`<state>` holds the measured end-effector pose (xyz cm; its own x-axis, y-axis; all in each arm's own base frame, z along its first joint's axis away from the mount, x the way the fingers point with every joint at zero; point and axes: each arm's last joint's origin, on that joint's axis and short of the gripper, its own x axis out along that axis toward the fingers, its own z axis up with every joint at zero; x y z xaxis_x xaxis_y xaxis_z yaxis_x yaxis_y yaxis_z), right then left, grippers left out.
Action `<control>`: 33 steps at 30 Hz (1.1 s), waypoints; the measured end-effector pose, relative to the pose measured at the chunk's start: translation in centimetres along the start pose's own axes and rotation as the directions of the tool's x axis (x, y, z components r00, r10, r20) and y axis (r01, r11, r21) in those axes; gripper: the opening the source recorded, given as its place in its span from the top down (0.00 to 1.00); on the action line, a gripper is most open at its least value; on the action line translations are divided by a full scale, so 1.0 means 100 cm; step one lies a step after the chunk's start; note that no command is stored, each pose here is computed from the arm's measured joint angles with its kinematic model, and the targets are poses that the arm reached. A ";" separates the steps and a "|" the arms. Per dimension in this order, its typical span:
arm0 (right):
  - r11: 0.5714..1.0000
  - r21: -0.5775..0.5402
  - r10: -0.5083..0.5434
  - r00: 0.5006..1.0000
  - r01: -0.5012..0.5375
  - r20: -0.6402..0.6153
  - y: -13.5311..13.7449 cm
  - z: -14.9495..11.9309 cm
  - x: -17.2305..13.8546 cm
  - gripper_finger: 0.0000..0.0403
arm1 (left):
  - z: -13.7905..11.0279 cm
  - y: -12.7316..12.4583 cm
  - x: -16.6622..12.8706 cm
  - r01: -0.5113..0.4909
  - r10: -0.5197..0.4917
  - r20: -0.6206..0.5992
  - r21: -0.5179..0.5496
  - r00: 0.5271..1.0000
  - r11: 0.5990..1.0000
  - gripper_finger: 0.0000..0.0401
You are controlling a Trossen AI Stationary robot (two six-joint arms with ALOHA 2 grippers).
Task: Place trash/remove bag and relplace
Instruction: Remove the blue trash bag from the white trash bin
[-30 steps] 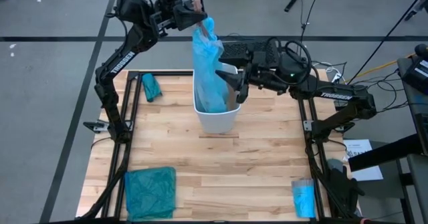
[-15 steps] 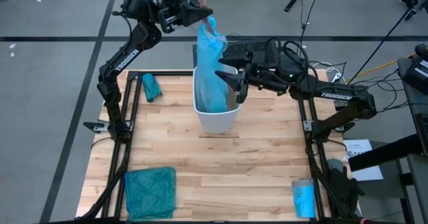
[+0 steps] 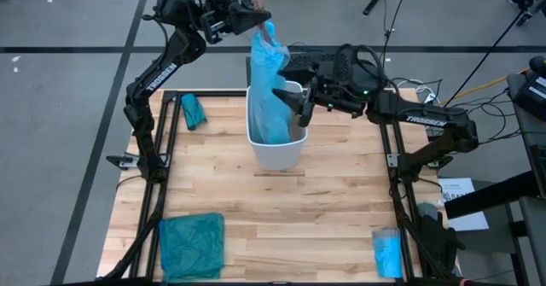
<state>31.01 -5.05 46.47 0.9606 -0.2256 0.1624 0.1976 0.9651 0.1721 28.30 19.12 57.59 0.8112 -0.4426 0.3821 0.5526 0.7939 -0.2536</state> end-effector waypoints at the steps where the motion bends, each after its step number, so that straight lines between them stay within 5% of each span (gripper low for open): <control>1: 1.000 0.014 -0.005 1.000 0.005 -0.002 -0.002 -0.002 0.002 0.29 | 0.000 0.000 0.000 0.000 0.000 0.001 0.000 1.000 1.000 1.00; 14: 0.983 0.163 -0.072 0.995 0.082 -0.069 -0.041 -0.047 0.047 0.35 | -0.010 -0.024 0.027 0.153 -0.153 0.024 -0.033 0.988 0.988 1.00; 33: 0.980 0.167 -0.086 0.987 0.108 -0.134 -0.050 -0.057 0.052 0.41 | 0.014 -0.082 0.030 0.313 -0.316 0.079 0.046 0.946 0.949 1.00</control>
<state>36.10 -10.23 40.87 0.9574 -0.2882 0.0157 0.2650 0.8992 0.3481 25.94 11.90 61.99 0.5776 -0.6361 0.5116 0.7691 0.6340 -0.0800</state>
